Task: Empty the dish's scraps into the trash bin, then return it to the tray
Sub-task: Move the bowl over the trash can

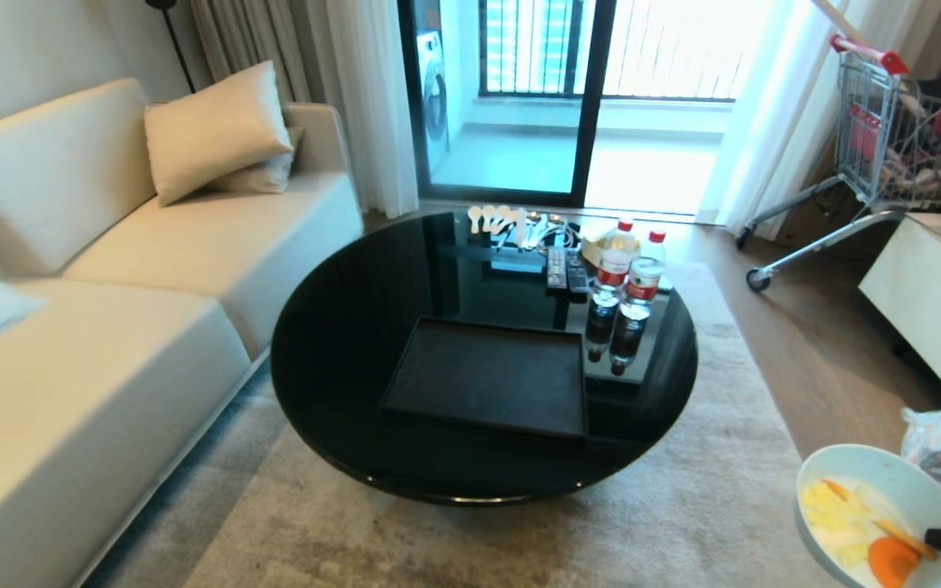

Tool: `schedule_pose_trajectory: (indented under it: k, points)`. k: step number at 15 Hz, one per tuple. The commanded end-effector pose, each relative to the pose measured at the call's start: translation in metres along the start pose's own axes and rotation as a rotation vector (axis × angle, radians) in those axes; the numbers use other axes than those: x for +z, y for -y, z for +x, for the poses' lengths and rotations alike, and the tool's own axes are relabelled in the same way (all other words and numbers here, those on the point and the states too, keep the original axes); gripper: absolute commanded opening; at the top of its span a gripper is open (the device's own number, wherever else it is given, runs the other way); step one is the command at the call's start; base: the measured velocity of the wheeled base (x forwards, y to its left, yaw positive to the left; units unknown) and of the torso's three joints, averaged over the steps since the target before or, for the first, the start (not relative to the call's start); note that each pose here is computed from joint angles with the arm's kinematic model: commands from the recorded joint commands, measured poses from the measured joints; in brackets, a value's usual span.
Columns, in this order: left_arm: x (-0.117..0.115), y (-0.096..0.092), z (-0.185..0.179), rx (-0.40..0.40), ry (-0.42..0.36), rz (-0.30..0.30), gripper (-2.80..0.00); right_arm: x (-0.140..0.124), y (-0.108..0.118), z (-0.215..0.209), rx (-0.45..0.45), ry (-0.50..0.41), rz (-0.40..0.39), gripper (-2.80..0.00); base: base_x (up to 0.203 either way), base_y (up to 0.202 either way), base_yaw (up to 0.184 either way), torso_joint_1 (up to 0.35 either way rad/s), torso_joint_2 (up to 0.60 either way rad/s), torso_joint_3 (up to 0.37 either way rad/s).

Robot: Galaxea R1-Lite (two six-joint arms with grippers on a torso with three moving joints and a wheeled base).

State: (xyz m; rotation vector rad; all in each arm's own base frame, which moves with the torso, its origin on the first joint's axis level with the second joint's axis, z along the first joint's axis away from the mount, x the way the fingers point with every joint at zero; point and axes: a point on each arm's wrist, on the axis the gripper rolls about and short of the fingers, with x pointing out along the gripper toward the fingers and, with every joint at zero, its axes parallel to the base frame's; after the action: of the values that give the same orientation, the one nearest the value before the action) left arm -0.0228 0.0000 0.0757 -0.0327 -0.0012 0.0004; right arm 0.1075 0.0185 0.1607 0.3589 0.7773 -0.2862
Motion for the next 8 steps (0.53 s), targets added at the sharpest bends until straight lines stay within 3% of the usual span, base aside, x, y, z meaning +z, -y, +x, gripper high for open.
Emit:
schedule_pose_trajectory:
  k: [1,8]
  points:
    - [0.0,0.0,0.0,0.001,0.0,0.0,-2.8,-0.0005,0.0007,-0.001,-0.001,0.003,0.004,-2.8,-0.006,0.009,-0.157,-0.001,0.0,0.002]
    - [0.0,0.0,0.0,0.0,0.0,0.0,-2.8,-0.0012,0.0019,-0.0029,0.003,0.009,0.006,-2.8,0.0,0.011,-0.169,0.004,0.0,0.001]
